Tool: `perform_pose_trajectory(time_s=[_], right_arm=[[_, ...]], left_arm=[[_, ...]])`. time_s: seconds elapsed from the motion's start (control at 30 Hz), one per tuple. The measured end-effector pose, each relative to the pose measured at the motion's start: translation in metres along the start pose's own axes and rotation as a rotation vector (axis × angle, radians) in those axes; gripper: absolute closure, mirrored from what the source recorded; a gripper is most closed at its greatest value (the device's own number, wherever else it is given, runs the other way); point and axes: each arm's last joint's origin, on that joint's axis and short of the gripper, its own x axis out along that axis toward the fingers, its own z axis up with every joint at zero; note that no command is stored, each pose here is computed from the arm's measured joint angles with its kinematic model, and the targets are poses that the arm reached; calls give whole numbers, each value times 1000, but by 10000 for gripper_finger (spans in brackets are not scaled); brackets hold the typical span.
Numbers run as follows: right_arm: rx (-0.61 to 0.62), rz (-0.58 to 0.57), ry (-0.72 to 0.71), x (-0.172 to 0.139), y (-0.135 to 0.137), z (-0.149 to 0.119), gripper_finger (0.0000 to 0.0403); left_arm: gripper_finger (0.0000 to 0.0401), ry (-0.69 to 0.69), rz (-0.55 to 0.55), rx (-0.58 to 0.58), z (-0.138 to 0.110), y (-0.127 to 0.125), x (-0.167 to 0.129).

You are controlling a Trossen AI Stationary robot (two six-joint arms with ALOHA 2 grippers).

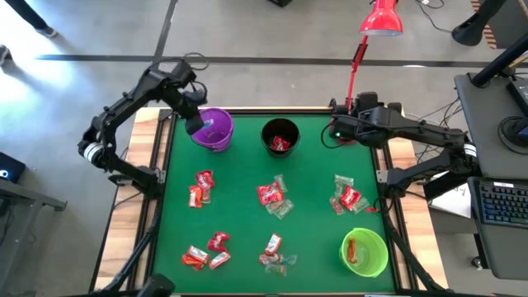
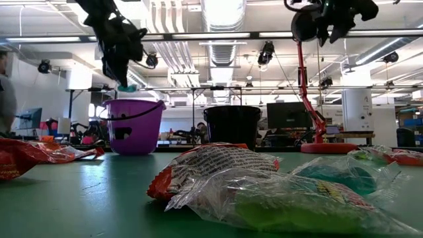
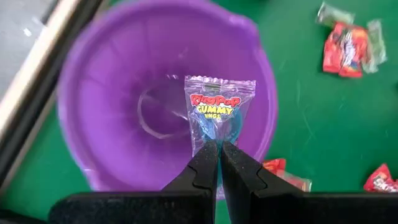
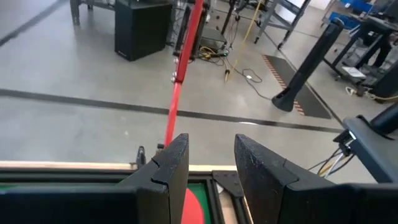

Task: Sort candy
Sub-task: Put the blue gummy into the violet bucket, then put the red candy pack into the black bucket

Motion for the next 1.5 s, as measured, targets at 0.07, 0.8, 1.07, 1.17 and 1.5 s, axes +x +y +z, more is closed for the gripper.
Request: perform_pose_trajectory(time_s=[0.07,0.8,1.07,1.17,1.5], right_arm=[[7,9,-3,-2,-1,5,280],[-44,125,119,-10,-4,22,280],[-197,456,274,-15,15,25,280],[-235,587,329,-17,23,24,280],[-483,814,395,-14,56,14,280]], left_arm=[[401,3,-3,4,-2,1,8],[313,-47,23,-58,4,1,7],[317,-138,37,21,28,-25,-32],[319,-160,32,42,34,-36,-44],[319,-174,25,79,34,-55,-59]])
